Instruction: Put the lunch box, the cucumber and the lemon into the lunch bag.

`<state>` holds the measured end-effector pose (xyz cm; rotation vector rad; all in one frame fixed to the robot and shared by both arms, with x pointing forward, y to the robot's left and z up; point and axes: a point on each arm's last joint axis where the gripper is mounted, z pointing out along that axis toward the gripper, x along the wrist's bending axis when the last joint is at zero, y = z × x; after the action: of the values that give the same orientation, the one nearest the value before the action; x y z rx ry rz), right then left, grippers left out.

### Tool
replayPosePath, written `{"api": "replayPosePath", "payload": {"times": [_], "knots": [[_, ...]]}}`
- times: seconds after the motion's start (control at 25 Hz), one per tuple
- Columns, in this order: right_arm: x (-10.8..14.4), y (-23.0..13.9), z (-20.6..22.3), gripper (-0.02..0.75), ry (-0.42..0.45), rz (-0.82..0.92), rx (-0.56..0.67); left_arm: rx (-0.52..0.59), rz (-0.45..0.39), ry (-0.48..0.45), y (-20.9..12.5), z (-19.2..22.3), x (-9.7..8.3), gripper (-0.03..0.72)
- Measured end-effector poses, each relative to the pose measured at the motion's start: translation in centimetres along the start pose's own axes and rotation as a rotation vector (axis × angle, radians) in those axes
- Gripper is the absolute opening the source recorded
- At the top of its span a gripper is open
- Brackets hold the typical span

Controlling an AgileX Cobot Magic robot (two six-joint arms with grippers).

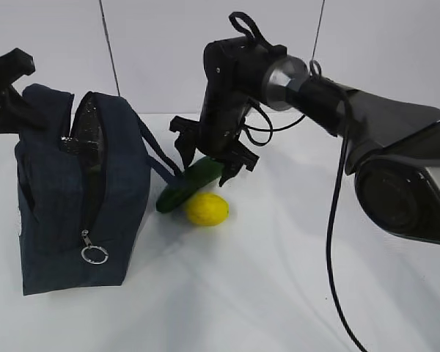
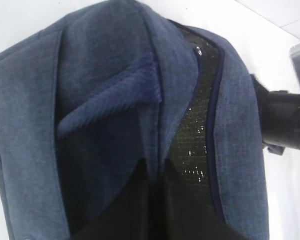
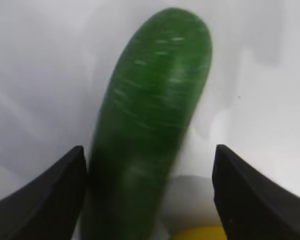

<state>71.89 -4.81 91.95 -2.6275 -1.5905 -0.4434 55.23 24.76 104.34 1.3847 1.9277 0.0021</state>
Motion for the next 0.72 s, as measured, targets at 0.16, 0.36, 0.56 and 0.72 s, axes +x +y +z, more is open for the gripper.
{"api": "replayPosePath", "payload": {"times": [0.16, 0.36, 0.56, 0.72], "knots": [[-0.4, -0.3, 1.6, 0.582, -0.027, 0.004, 0.027, -0.004, 0.000, 0.000, 0.0, 0.0, 0.0, -0.007], [-0.1, 0.0, 1.6, 0.496, 0.008, 0.005, 0.002, -0.006, 0.005, 0.004, 0.1, 0.0, 0.0, -0.007], [0.2, 0.2, 1.6, 0.397, 0.040, 0.007, -0.021, -0.008, 0.014, 0.010, 0.1, 0.0, 0.1, -0.007], [0.6, 0.4, 0.8, 0.388, 0.067, 0.004, -0.038, -0.009, 0.015, 0.011, 0.1, 0.0, 0.1, -0.007]]}}
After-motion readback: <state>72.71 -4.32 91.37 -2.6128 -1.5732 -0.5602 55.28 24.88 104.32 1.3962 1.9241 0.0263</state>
